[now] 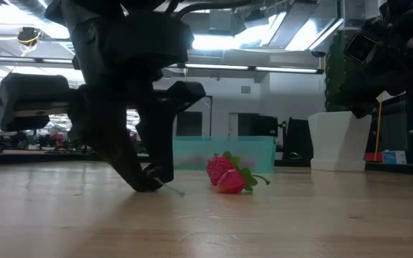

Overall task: Pick and placing Produce into tupperware
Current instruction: Put the black cherry into the light blue bin

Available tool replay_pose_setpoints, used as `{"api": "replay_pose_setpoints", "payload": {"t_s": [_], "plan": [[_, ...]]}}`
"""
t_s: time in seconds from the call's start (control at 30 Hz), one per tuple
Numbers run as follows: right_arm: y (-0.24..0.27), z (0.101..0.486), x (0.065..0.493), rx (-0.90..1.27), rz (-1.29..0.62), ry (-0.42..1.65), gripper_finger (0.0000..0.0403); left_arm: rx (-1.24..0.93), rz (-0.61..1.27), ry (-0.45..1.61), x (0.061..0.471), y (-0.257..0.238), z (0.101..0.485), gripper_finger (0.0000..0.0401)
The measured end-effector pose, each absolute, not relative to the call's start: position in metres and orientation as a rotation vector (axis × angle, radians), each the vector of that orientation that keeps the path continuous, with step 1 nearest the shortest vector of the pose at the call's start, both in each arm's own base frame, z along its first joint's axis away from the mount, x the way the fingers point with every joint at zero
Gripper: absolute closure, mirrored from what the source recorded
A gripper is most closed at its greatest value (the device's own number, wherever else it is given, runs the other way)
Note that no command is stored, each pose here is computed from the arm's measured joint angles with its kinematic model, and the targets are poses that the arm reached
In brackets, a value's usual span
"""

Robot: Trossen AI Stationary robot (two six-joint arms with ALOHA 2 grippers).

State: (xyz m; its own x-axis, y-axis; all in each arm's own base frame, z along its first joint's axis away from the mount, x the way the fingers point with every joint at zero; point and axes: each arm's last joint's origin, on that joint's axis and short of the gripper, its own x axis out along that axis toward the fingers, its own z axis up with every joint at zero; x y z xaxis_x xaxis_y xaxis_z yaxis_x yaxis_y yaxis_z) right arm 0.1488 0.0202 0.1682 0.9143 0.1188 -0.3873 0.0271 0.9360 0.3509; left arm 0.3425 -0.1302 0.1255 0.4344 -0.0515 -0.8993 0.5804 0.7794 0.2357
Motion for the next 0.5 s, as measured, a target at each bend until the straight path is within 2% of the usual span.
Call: {"api": "replay_pose_setpoints", "payload": {"t_s": [0.13,0.5], "plan": [[0.0202,0.1682,0.1488,0.36,0.048,0.417,0.0249,0.524,-0.404,1.08,0.3416,-0.1289,0.1248,0.0298],[0.0202,0.1679,0.1487,0.379,0.044,0.42,0.0249,0.444,-0.344,1.071,0.3415,-0.1287,0.1305,0.0298]]}}
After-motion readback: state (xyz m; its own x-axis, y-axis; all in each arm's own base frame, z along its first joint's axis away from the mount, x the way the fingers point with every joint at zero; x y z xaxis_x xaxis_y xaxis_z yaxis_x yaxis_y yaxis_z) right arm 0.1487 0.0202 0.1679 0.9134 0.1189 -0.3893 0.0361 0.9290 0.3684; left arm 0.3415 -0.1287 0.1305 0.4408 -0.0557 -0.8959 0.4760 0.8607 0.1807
